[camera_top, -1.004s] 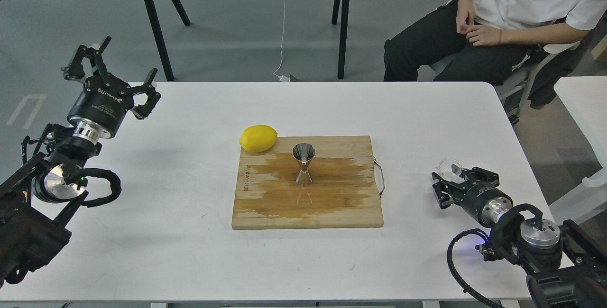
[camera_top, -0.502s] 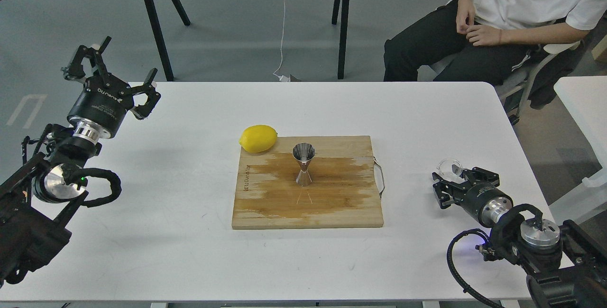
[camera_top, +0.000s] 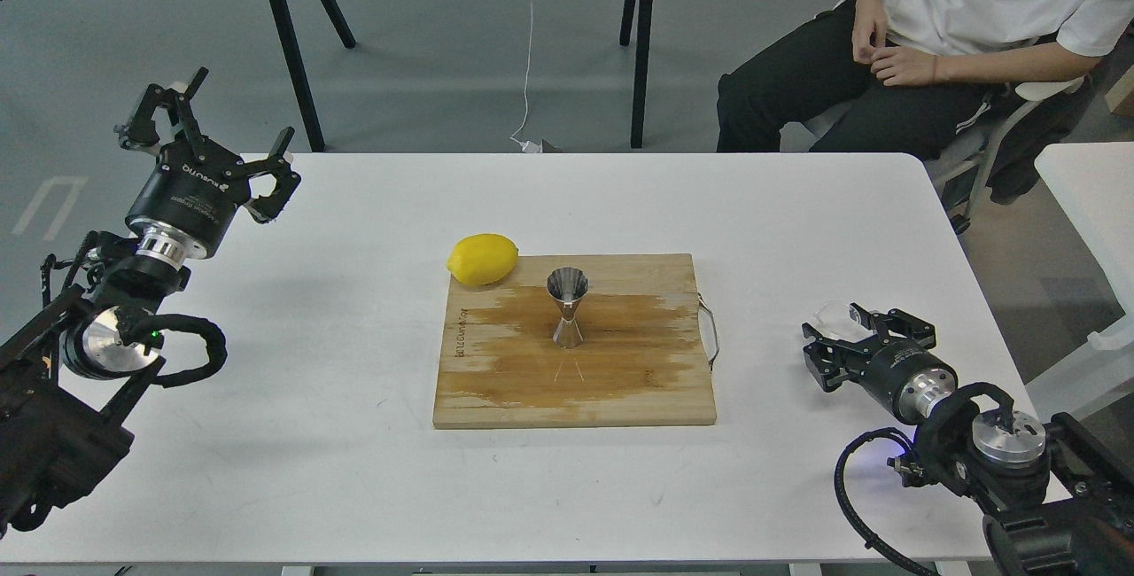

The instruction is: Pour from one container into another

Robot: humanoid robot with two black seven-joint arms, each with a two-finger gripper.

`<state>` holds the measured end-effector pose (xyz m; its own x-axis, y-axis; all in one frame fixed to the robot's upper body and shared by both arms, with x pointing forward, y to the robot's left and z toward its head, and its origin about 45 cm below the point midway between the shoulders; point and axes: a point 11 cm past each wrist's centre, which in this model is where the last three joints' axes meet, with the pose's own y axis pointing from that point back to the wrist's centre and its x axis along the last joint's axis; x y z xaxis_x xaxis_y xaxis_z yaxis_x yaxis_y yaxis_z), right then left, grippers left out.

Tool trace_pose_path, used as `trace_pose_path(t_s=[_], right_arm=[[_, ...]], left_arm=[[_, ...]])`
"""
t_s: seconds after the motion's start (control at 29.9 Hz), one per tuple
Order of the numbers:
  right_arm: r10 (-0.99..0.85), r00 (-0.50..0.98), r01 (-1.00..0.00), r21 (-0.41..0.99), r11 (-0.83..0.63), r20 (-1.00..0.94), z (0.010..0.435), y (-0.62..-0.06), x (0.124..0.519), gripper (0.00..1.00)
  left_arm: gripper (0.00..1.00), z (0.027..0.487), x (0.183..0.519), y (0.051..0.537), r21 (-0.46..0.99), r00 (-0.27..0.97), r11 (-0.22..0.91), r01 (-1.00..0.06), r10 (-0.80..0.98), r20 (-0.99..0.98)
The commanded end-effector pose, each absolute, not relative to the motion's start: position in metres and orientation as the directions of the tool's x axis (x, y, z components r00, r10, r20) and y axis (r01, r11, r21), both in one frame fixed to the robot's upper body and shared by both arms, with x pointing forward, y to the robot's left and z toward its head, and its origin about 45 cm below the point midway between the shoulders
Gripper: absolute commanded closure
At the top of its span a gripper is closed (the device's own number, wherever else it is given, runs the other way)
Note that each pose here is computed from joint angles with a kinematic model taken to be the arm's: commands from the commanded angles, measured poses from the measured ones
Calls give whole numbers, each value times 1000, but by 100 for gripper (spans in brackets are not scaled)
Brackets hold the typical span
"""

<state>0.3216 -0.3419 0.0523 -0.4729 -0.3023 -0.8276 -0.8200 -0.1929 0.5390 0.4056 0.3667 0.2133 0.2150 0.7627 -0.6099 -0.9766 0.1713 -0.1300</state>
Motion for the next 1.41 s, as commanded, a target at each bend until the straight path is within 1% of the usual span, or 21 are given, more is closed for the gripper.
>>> trace_pose_path(t_s=[0.0,0.13,0.17,0.2,0.23,0.3,0.4,0.5,0.64,0.8,0.84,0.94,1.0,1.24,1.37], right_arm=[[-302,-471,-821,537,-193,-829,53,-341,322,25],[-302,-457,-829,524,-196,-836,56,-342,323,24],[-305,-453,-832,520,-194,-838,58,-344,324,19],[-310,-444,-840,511,-182,-841,62,-351,326,4],[-311,-430,-851,495,-174,-848,67,-357,328,2],[-322,-388,-873,457,-173,-864,77,-366,332,2],[-369,-280,-915,363,-177,-886,104,-384,344,2],[-421,-169,-945,268,-188,-891,138,-392,368,2],[-516,-90,-960,213,-183,-852,180,-408,392,2],[-595,20,-971,126,-204,-803,223,-400,420,1],[-604,46,-974,99,-204,-796,231,-399,424,1],[-624,152,-981,-39,-191,-767,259,-399,435,0],[-643,193,-979,-108,-171,-741,274,-401,439,0],[-642,210,-975,-203,-85,-737,285,-411,444,0],[-643,197,-977,-203,-65,-740,282,-416,444,0]], left_arm=[[0,213,405,368,-130,214,170,-977,764,-609],[0,214,406,367,-131,215,171,-977,764,-608],[0,214,406,368,-131,215,170,-977,765,-607],[0,215,406,368,-132,216,171,-976,764,-607],[0,214,405,368,-130,215,171,-977,764,-608],[0,214,405,369,-130,215,170,-977,765,-607],[0,215,405,371,-130,213,168,-977,769,-603],[0,216,405,373,-131,212,167,-977,771,-600],[0,218,405,377,-130,210,165,-978,778,-592],[0,221,405,382,-134,208,159,-978,785,-584],[0,221,405,382,-133,206,158,-978,785,-584],[0,222,405,383,-134,206,157,-978,785,-584],[0,223,405,384,-139,205,152,-978,784,-586],[0,230,411,381,-153,213,151,-977,781,-587],[0,238,416,379,-171,222,149,-974,781,-584]])
